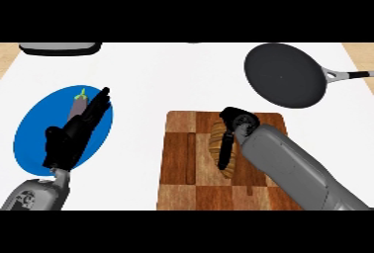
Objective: Pick the croissant from the cutting board and place it in the pan
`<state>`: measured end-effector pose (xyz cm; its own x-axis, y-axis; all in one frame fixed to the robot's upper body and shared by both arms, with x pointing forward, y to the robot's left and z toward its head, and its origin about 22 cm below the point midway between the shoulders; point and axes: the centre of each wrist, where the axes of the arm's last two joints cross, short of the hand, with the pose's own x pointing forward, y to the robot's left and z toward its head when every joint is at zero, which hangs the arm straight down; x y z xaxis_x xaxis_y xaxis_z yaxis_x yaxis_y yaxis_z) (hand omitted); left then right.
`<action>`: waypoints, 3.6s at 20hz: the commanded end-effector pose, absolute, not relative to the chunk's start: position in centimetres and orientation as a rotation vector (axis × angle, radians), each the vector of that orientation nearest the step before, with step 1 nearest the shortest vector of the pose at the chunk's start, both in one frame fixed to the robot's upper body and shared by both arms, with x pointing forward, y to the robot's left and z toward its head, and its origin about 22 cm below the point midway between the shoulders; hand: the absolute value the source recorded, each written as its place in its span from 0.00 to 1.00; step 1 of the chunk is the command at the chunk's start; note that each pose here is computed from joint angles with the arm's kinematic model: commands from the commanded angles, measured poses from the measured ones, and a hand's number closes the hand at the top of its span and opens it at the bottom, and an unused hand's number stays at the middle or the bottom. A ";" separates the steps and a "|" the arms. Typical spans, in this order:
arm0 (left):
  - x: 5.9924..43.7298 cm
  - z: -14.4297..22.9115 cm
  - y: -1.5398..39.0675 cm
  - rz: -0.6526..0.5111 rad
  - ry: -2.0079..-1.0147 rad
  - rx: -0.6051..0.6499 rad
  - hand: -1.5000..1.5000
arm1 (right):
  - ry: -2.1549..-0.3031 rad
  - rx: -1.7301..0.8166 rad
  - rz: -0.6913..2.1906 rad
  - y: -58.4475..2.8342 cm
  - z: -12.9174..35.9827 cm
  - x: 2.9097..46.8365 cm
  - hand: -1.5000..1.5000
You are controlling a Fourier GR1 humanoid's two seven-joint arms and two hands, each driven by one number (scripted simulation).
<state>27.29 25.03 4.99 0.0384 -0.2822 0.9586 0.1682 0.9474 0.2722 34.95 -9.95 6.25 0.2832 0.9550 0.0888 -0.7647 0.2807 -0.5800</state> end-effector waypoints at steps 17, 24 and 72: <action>27.5 5.8 24.4 -0.347 -1.514 0.100 0.50 | -0.541 -0.573 1.228 -5.9 10.2 34.1 1.00; 25.9 4.4 25.2 -0.300 -1.465 0.088 0.50 | -1.343 -0.645 1.325 -7.4 15.5 27.0 1.00; 28.6 5.4 23.4 -0.350 -1.533 0.070 0.50 | -1.704 -1.035 0.591 -30.4 7.5 43.6 1.00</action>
